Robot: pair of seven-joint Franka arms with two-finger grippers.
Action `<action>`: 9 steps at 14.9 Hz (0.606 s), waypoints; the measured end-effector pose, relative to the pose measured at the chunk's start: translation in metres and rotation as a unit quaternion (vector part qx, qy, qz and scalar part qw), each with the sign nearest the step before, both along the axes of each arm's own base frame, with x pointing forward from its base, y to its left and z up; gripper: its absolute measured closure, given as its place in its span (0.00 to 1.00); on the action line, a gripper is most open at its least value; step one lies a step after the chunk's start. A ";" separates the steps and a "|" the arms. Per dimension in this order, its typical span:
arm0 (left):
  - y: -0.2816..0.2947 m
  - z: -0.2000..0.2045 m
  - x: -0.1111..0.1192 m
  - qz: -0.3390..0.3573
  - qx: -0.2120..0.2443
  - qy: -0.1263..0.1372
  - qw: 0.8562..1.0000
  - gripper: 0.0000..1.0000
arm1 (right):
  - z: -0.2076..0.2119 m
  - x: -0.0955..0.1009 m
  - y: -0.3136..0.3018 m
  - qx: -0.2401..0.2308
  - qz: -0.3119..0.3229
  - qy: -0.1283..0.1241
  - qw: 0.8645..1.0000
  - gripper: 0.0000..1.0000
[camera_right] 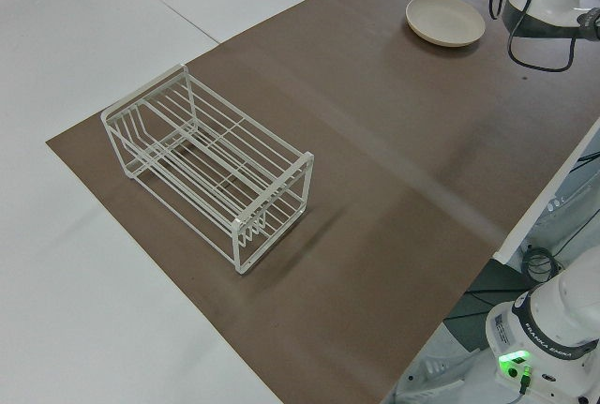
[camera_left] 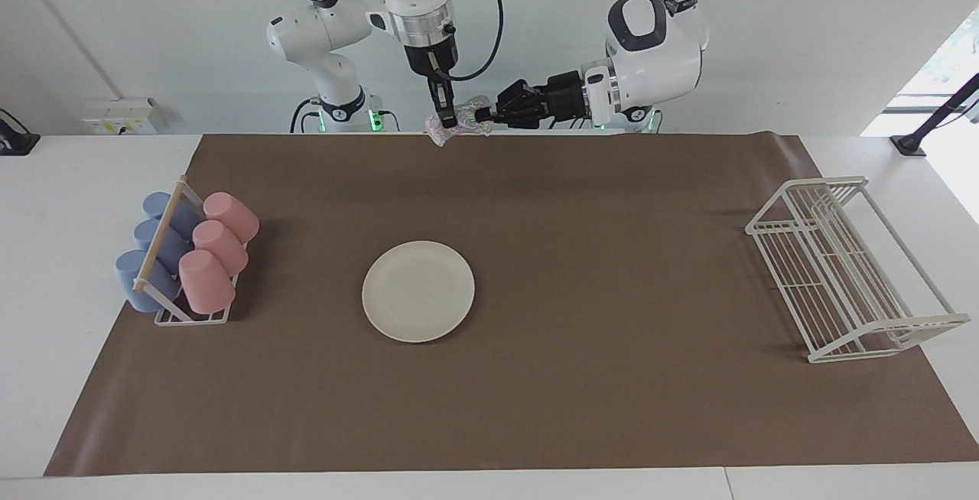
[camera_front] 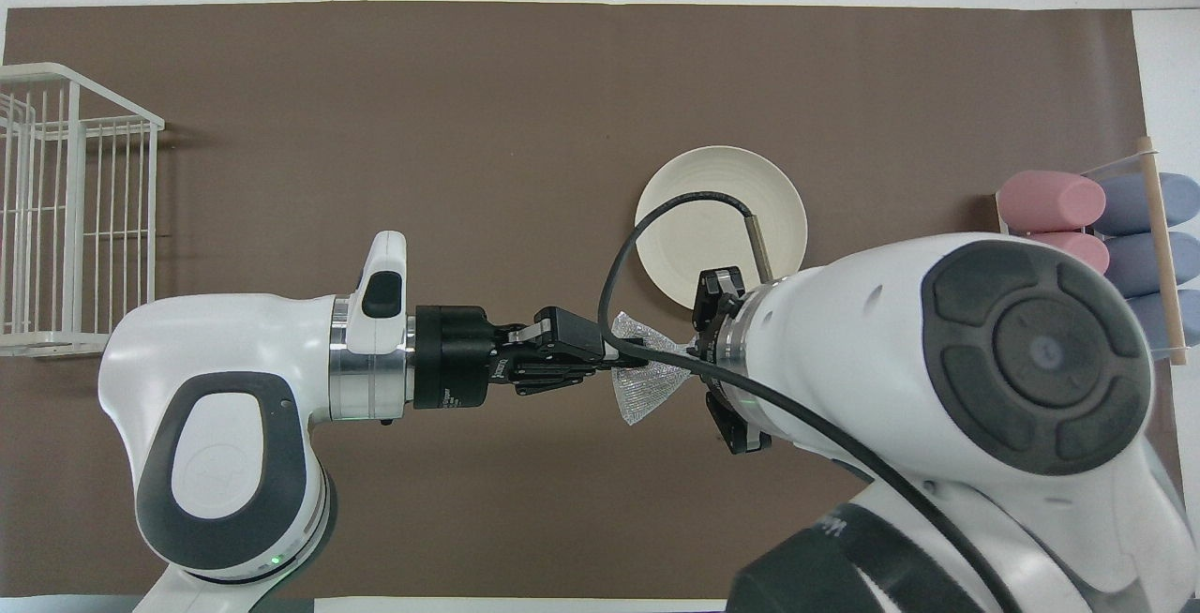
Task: Wipe plate with sponge
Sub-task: 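Bring the sponge to the left gripper and grasp it with the left gripper, then hold the sponge with the left gripper while the right gripper returns to rest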
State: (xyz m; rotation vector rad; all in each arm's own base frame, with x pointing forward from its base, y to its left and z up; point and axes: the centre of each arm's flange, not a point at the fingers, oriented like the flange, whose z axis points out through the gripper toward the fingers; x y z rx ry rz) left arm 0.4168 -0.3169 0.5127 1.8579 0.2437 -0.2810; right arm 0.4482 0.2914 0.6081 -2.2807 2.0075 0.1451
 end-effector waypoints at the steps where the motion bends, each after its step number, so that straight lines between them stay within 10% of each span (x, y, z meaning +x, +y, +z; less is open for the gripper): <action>1: 0.000 0.000 0.000 0.001 0.000 0.002 1.000 0.96 | 0.000 0.000 0.000 0.000 0.000 0.000 1.000 0.91; 3: 0.000 0.000 0.000 0.002 0.000 0.006 1.000 0.96 | -0.001 -0.001 0.000 -0.002 0.015 0.002 1.000 0.85; 9: 0.005 0.000 0.003 0.007 0.001 0.012 1.000 0.96 | 0.000 0.012 -0.054 -0.020 0.172 0.020 0.985 0.26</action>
